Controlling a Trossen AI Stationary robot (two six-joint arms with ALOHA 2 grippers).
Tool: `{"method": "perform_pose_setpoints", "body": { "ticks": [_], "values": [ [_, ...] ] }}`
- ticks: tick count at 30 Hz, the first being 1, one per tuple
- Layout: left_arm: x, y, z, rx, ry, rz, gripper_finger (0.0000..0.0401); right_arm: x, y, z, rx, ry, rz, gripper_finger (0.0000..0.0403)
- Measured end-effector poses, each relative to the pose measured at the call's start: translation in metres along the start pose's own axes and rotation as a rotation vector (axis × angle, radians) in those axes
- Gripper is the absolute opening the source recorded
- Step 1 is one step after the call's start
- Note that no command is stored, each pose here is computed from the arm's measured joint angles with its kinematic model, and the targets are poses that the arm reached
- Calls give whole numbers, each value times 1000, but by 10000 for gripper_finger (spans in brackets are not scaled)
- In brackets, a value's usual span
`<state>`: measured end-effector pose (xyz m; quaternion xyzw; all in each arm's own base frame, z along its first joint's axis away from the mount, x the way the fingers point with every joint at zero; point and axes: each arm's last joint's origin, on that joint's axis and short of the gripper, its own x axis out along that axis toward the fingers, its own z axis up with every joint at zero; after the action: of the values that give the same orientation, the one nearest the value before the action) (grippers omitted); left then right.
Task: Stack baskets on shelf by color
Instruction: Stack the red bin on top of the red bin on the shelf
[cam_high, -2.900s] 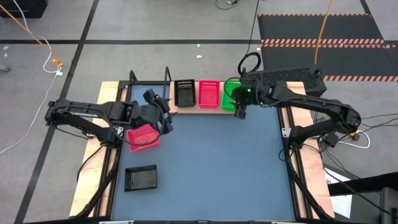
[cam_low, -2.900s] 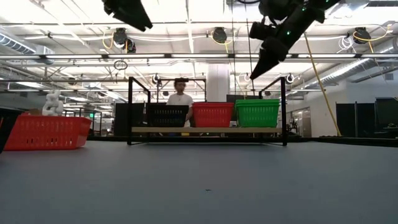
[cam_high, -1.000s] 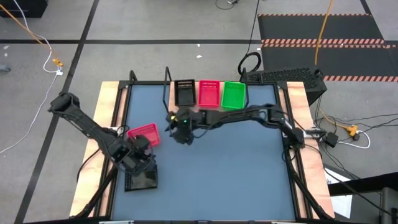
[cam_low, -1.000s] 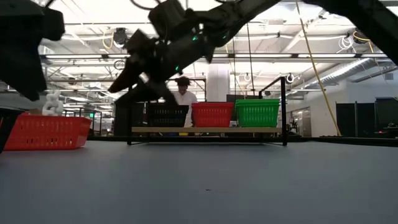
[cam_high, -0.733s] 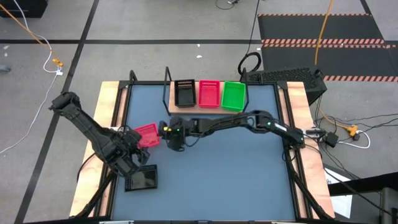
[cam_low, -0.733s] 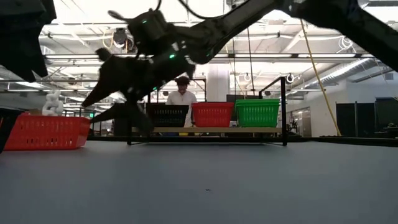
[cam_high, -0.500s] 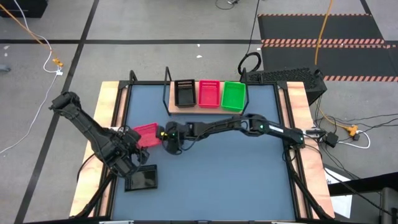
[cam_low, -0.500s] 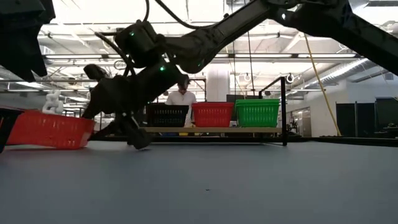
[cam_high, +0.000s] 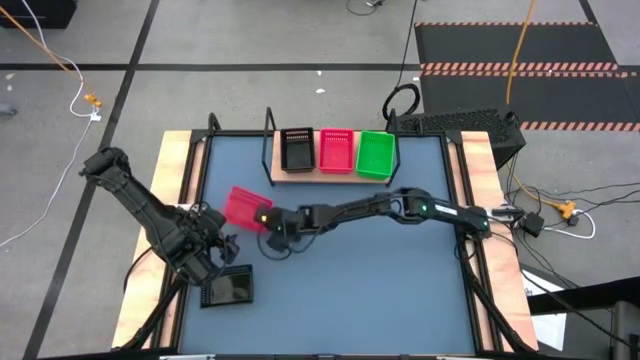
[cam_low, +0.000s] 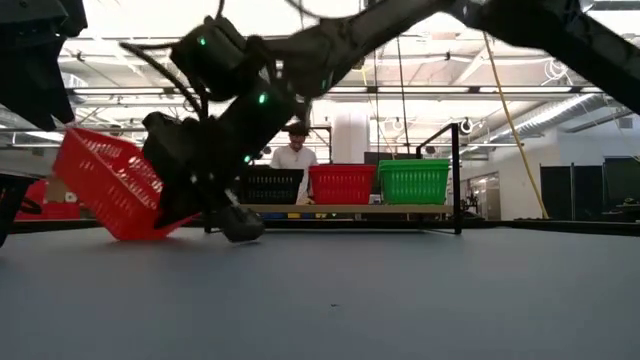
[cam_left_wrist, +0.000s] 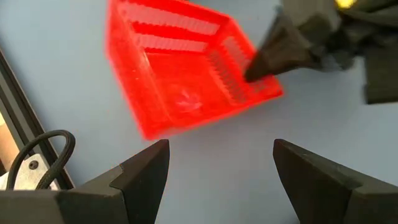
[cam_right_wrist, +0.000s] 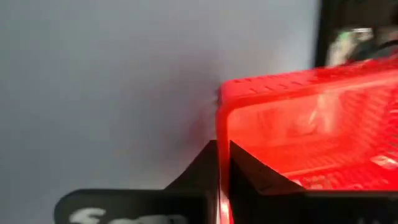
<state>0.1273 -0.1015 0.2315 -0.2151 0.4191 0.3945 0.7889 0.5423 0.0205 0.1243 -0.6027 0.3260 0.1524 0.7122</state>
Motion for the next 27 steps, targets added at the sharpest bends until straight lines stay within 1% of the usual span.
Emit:
{"method": "perform_pose_setpoints", "body": {
  "ticks": [3,5,7,8,11,13,15,17,19,21,24,25,27],
  "values": [
    [-2,0,-2,9,-22,-12,285,-20,0,13,88,-6,96,11],
    [-3,1,-3,8,-44,-16,285,-37,-3,20,112,-29,158,5],
    [-3,2,-3,1,-51,-9,285,-53,-8,26,154,-73,195,4],
    [-4,3,-4,-5,-52,-9,285,-61,-13,27,198,-100,202,4],
    [-5,2,-7,-14,-55,-21,285,-89,-38,31,415,-174,152,3],
    [-7,3,-10,-7,-54,-35,285,-111,-53,29,551,-203,138,3],
    [-9,3,-13,-8,-54,-49,285,-132,-63,26,637,-197,120,3],
    [-11,4,-16,-6,-62,-63,285,-148,-66,22,687,-148,121,2],
    [-13,5,-18,-11,-86,-82,285,-164,-68,16,715,-81,85,2],
    [-13,5,-20,-10,-126,-94,285,-184,-75,9,724,2,-9,2],
    [-10,7,-23,-7,-154,-87,285,-216,-89,-8,733,145,-183,1],
    [-8,7,-24,-11,-156,-83,285,-223,-92,-15,741,185,-220,1],
    [-5,8,-26,-19,-156,-81,285,-235,-95,-32,779,225,-258,1]
  ]
}}
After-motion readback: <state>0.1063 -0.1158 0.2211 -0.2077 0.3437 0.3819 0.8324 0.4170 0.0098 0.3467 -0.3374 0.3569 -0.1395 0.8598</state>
